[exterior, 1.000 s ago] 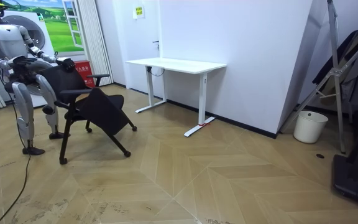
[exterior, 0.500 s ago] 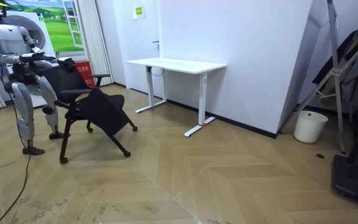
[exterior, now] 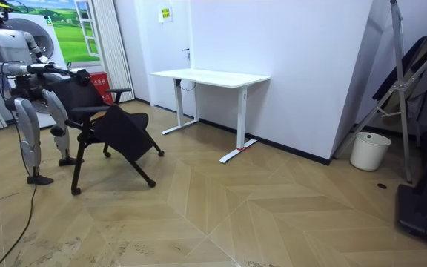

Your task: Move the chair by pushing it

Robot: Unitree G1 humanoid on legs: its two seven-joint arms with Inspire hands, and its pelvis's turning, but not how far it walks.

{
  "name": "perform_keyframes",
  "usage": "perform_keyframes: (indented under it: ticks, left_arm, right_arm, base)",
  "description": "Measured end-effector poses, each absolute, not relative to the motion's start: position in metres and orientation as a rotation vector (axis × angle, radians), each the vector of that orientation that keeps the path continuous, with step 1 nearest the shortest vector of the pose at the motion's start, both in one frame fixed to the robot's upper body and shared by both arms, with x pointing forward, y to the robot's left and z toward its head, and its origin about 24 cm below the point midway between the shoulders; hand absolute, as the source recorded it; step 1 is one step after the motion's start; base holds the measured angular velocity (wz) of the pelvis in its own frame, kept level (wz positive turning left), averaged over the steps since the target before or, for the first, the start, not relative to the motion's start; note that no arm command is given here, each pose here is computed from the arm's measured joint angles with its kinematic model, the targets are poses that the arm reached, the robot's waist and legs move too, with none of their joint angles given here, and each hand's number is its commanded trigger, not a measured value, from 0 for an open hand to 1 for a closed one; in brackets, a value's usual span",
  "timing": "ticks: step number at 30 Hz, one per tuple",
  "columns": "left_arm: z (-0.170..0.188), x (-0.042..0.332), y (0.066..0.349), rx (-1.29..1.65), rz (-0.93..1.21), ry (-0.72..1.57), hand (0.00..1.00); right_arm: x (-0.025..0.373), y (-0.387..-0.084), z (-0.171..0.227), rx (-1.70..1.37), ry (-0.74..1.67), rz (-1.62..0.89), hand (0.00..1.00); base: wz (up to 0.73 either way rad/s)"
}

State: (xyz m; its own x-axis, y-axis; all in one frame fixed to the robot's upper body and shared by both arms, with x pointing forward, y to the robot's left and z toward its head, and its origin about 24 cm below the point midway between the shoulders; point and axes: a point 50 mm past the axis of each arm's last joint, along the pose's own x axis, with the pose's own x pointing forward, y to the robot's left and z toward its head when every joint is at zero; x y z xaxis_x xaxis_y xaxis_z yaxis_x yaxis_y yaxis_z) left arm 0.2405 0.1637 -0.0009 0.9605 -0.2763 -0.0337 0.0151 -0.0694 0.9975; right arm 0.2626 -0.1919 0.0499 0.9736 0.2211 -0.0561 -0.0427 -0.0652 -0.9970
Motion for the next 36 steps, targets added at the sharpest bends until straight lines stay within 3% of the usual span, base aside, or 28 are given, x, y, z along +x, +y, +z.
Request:
perform_keyframes:
  ticks: [13,27,28,29,30,31,36]
  left_arm:
    - [0.002,0.247,0.156,1.614,-0.297,-0.264,1.0]
    - [0.002,0.251,0.153,1.596,-0.331,-0.285,1.0]
    - [0.002,0.252,0.154,1.596,-0.339,-0.292,1.0]
    - [0.001,0.251,0.154,1.596,-0.348,-0.299,1.0]
    - [0.0,0.251,0.154,1.595,-0.349,-0.302,1.0]
    - [-0.001,0.25,0.153,1.593,-0.352,-0.306,1.0]
    - [-0.004,0.249,0.151,1.577,-0.366,-0.297,1.0]
  right_arm:
    - [0.25,-0.165,0.027,-1.612,-0.128,0.481,0.0]
    - [0.246,-0.17,0.02,-1.602,-0.097,0.534,0.0]
    - [0.246,-0.171,0.019,-1.601,-0.095,0.535,0.1]
    - [0.246,-0.172,0.018,-1.6,-0.095,0.533,0.53]
    - [0.246,-0.173,0.017,-1.595,-0.093,0.531,0.59]
    - [0.246,-0.173,0.016,-1.581,-0.087,0.528,1.0]
    - [0.245,-0.176,0.012,-1.559,-0.076,0.52,1.0]
  base:
    - [0.05]
    - [0.05]
    - [0.04]
    - [0.04]
    - [0.04]
    - [0.05]
    - [0.02]
